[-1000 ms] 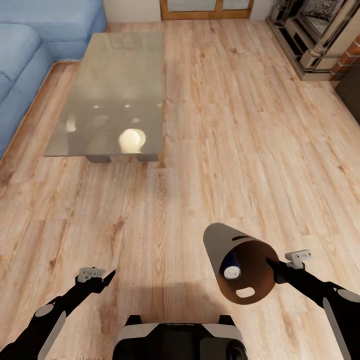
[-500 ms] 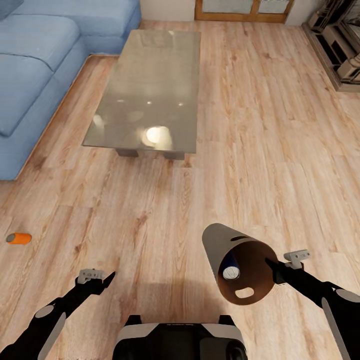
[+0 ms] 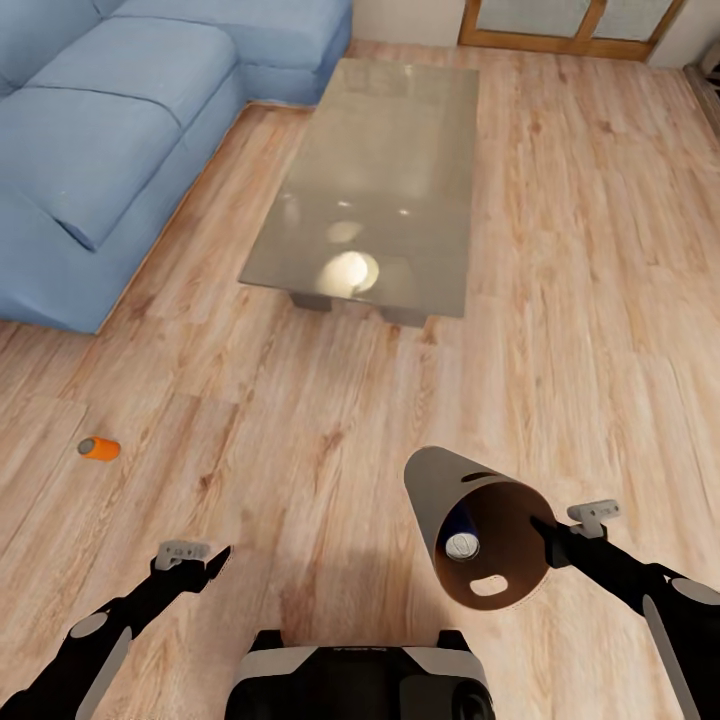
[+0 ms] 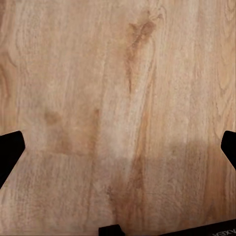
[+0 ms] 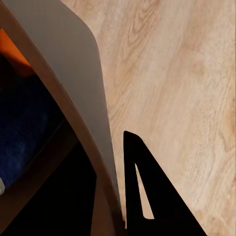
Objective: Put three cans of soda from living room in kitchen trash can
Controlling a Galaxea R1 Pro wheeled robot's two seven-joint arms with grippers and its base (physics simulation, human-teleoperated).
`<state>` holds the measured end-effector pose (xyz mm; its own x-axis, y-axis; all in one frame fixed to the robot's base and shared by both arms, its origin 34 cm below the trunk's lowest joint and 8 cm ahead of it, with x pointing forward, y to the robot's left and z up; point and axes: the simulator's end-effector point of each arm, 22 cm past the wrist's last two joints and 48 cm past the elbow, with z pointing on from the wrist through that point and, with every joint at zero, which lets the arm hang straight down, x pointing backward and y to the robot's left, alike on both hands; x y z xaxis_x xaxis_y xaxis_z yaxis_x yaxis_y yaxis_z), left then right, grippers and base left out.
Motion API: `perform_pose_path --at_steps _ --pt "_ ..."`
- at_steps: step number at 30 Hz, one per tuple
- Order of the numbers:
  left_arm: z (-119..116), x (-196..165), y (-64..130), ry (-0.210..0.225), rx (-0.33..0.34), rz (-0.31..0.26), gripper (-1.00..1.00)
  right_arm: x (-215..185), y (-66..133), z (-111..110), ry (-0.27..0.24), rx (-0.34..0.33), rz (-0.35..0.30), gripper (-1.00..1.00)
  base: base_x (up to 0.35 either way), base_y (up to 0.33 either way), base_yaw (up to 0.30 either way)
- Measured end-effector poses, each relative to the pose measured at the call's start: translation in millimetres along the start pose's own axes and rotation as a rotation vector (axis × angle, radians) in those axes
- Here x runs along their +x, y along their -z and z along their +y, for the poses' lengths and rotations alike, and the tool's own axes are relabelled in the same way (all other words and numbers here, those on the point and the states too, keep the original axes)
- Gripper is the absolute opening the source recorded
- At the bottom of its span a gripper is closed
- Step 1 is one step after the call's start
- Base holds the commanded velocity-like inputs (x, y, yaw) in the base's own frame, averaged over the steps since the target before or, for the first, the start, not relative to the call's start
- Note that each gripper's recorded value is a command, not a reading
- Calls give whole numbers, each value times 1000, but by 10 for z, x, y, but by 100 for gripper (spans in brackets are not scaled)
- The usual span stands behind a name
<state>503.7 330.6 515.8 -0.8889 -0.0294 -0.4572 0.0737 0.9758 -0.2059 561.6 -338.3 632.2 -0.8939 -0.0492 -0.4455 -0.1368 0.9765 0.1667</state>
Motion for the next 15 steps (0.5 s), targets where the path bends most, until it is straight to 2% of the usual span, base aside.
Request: perform_pose_path --at_steps 8,15 --pt "-2 8 0 1 1 2 100 4 -1 2 -2 -1 0 -100 137 280 23" --pt "-1 -3 4 1 1 -1 100 -58 3 13 8 -5 -27 -100 139 280 -191"
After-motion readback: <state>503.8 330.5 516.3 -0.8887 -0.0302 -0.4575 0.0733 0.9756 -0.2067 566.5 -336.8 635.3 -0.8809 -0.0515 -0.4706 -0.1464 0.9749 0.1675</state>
